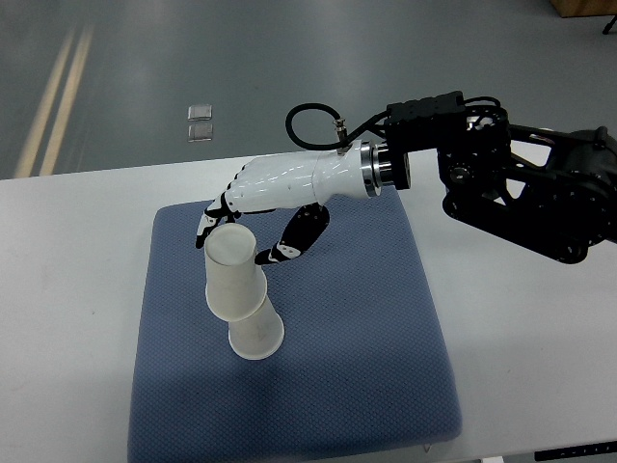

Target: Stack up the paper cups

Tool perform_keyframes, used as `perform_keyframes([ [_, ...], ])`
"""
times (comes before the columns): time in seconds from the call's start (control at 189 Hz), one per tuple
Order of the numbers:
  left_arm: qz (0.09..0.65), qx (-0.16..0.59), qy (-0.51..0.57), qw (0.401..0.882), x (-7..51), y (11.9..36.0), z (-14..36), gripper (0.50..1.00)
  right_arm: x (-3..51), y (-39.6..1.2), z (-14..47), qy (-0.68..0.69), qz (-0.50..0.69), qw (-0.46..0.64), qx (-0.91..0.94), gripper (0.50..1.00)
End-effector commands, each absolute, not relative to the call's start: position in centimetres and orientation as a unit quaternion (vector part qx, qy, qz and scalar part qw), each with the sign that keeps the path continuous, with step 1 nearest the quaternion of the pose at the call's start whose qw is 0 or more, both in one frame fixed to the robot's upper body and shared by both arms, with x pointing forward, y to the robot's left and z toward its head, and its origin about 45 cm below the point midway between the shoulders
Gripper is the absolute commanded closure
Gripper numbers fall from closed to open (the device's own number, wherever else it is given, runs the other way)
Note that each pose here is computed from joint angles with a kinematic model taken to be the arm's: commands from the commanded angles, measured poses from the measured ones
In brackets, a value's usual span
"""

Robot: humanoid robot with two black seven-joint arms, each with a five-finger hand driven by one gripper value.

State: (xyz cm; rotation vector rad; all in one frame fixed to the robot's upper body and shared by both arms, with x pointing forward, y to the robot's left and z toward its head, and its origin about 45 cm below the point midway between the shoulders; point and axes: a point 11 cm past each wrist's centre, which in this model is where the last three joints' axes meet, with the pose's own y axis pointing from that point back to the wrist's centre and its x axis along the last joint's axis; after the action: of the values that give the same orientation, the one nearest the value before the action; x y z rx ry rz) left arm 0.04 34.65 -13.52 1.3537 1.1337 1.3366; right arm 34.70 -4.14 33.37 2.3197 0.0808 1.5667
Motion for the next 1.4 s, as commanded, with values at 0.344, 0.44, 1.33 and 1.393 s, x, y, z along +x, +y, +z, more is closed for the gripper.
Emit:
perform_keyframes([
  [0.344,0.54,0.547,0.458,0.447,0.0,34.6,-13.5,0.5,34.6,-4.2,32.6,0.042,0.567,0.188,0.801,0.826],
  [0.44,0.54,0.547,0.458,0.447,0.0,34.6,-13.5,0.5,34.5,-4.3,32.4,0.051,0.562,0.194,0.803,0.824],
  [1.33,0.54,0.547,0.458,0.447,0.0,34.6,-13.5,0.5,33.7,-4.2,30.5,0.056,0.54,0.19,0.818,0.587],
  [1.393,0.54,0.547,0.458,0.447,0.0,34.6,-13.5,0.5,33.8,-4.3,30.5,0.055,0.541,0.192,0.817,0.587],
])
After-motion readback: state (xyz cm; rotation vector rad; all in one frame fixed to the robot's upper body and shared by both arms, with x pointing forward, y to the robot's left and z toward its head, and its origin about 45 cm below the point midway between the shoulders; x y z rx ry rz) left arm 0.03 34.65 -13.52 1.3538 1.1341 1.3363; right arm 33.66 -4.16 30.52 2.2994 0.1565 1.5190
